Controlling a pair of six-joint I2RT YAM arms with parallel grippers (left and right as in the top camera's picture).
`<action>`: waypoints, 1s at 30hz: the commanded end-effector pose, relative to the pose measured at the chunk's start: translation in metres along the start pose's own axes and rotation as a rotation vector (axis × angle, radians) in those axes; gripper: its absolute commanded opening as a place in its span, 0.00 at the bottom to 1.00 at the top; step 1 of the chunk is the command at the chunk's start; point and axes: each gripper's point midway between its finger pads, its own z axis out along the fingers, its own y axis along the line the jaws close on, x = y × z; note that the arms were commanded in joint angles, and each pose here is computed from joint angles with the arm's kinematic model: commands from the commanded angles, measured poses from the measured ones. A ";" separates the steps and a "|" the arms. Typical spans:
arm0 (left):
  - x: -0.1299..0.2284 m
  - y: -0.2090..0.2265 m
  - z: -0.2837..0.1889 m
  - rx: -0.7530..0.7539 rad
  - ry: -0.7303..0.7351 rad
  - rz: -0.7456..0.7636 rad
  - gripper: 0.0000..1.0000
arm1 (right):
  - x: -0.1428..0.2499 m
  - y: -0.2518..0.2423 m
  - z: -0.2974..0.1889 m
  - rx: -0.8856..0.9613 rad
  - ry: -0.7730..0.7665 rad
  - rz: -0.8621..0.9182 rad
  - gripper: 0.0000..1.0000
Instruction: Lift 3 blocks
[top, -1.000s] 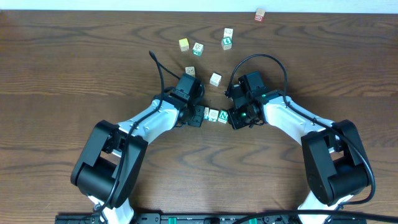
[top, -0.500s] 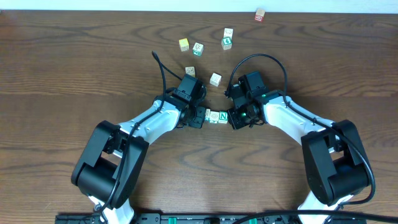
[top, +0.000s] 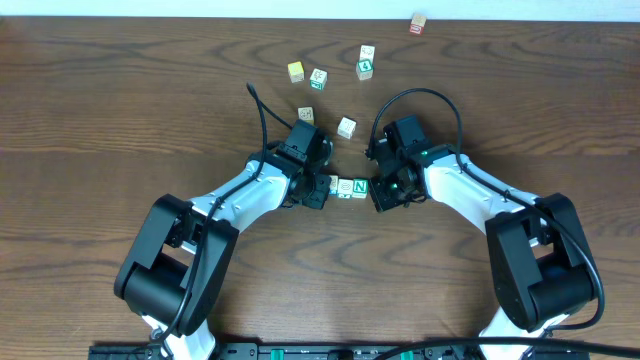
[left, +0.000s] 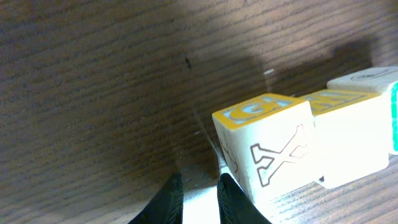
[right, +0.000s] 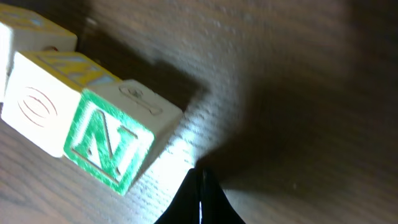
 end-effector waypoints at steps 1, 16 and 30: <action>0.015 0.014 0.006 -0.070 0.053 0.014 0.13 | 0.011 -0.006 0.001 0.032 0.038 0.041 0.01; -0.003 0.087 -0.030 -0.140 -0.032 -0.226 0.12 | 0.034 0.035 0.002 -0.109 0.137 0.092 0.01; -0.002 0.106 -0.035 -0.146 -0.039 -0.299 0.12 | 0.025 0.060 0.012 -0.035 0.078 0.013 0.01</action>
